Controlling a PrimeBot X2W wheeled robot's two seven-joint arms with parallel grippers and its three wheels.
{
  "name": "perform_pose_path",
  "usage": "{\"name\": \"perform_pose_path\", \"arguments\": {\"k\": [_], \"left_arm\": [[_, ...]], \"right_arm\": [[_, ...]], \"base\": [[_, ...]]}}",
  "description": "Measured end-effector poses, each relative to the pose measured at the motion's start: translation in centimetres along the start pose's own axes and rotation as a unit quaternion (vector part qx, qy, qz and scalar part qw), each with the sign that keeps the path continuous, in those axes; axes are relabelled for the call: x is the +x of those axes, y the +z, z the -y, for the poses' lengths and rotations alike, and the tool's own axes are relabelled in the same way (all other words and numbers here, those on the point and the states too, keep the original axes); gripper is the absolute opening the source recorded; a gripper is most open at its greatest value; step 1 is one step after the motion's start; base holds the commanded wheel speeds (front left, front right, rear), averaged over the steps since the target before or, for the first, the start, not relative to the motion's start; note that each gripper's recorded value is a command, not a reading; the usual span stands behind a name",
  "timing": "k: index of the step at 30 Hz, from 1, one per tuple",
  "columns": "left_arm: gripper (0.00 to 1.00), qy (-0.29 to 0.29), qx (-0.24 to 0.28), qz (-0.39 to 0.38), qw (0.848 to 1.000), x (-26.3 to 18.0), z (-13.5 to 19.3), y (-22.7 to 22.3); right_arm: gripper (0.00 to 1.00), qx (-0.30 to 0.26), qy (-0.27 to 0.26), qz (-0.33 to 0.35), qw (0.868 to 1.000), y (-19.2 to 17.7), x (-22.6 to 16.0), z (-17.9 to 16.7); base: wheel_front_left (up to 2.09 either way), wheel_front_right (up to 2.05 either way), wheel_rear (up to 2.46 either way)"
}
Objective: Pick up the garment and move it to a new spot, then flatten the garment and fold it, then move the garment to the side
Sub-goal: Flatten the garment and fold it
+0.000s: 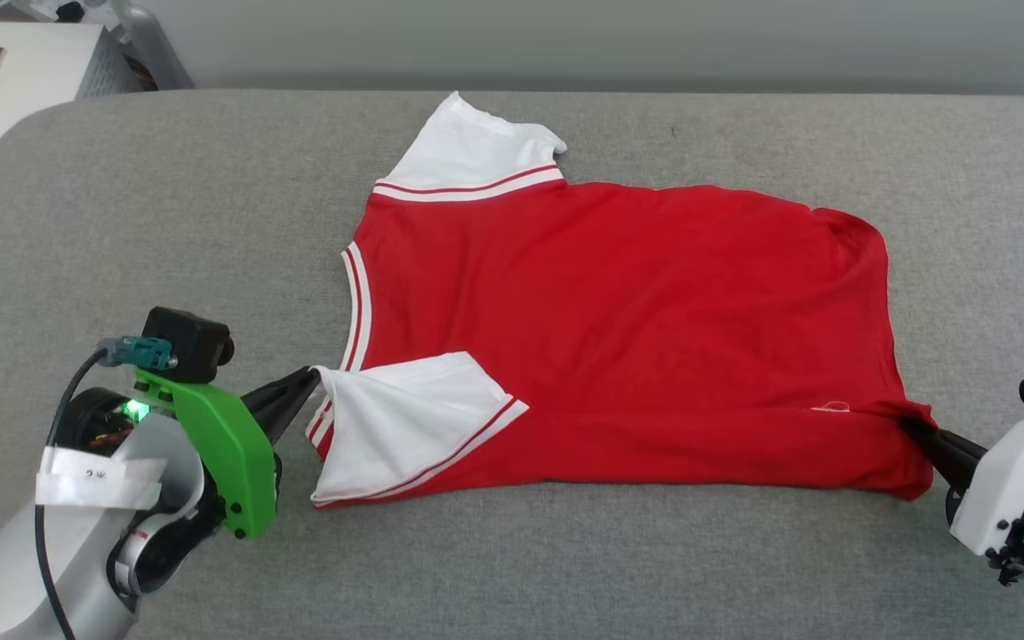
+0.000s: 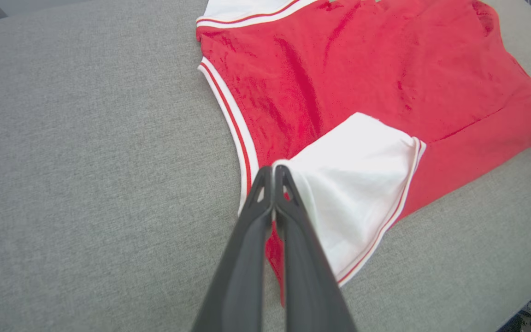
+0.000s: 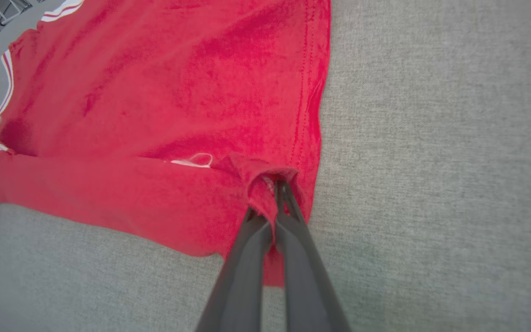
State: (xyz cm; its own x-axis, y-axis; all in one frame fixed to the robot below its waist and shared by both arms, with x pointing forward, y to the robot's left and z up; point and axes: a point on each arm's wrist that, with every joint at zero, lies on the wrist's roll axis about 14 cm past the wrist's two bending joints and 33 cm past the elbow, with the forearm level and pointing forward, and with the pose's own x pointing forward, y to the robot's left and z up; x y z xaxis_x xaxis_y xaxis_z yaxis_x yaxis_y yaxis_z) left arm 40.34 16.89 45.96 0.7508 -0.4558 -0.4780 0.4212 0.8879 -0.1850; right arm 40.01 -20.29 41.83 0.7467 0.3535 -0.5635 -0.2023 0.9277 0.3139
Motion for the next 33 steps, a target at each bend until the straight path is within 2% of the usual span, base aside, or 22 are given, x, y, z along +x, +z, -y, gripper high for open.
{"name": "perform_pose_path", "arguments": {"k": [7, 13, 14, 15, 16, 21, 28, 33], "left_arm": [[0.0, 0.015, 0.019, -0.055, 0.998, 2.7, -2.0, -2.2], [0.0, 0.013, 0.022, -0.083, 0.996, 4.3, -2.2, -4.0], [0.46, 0.014, 0.024, -0.082, 0.996, 4.5, -2.2, -4.1], [1.0, 0.017, 0.026, -0.079, 0.996, 4.6, -2.3, -4.2], [1.0, 0.019, 0.027, -0.073, 0.997, 4.7, -2.3, -4.0], [1.0, 0.038, 0.027, -0.017, 0.999, 4.8, -2.7, -2.6], [1.0, 0.049, -0.028, 0.089, 0.994, 3.5, -1.8, 1.5], [1.0, 0.059, -0.061, 0.109, 0.99, 1.6, -0.7, 1.3]], "right_arm": [[0.0, 0.001, -0.013, -0.028, 1.0, -0.6, 1.7, 0.8], [0.0, 0.0, -0.028, -0.05, 0.998, -1.7, 2.4, 1.8], [0.15, 0.001, -0.031, -0.051, 0.998, -1.7, 2.5, 1.9], [0.95, -0.001, -0.032, -0.051, 0.998, -1.7, 2.6, 1.9], [1.0, -0.001, -0.033, -0.048, 0.998, -1.6, 2.7, 1.9], [1.0, -0.013, -0.036, -0.031, 0.999, -0.8, 2.4, 1.5], [1.0, -0.053, -0.034, 0.009, 0.998, 1.4, 0.7, 0.6], [1.0, -0.073, -0.035, 0.02, 0.997, 1.9, -1.1, -0.3]], "base": [[0.0, 0.0, 0.0], [0.0, 0.0, 0.0], [0.0, 0.0, 0.0], [0.0, 0.0, 0.0], [0.0, 0.0, 0.0], [0.0, 0.0, 0.0], [0.0, 0.0, 0.0], [0.0, 0.0, 0.0]]}}
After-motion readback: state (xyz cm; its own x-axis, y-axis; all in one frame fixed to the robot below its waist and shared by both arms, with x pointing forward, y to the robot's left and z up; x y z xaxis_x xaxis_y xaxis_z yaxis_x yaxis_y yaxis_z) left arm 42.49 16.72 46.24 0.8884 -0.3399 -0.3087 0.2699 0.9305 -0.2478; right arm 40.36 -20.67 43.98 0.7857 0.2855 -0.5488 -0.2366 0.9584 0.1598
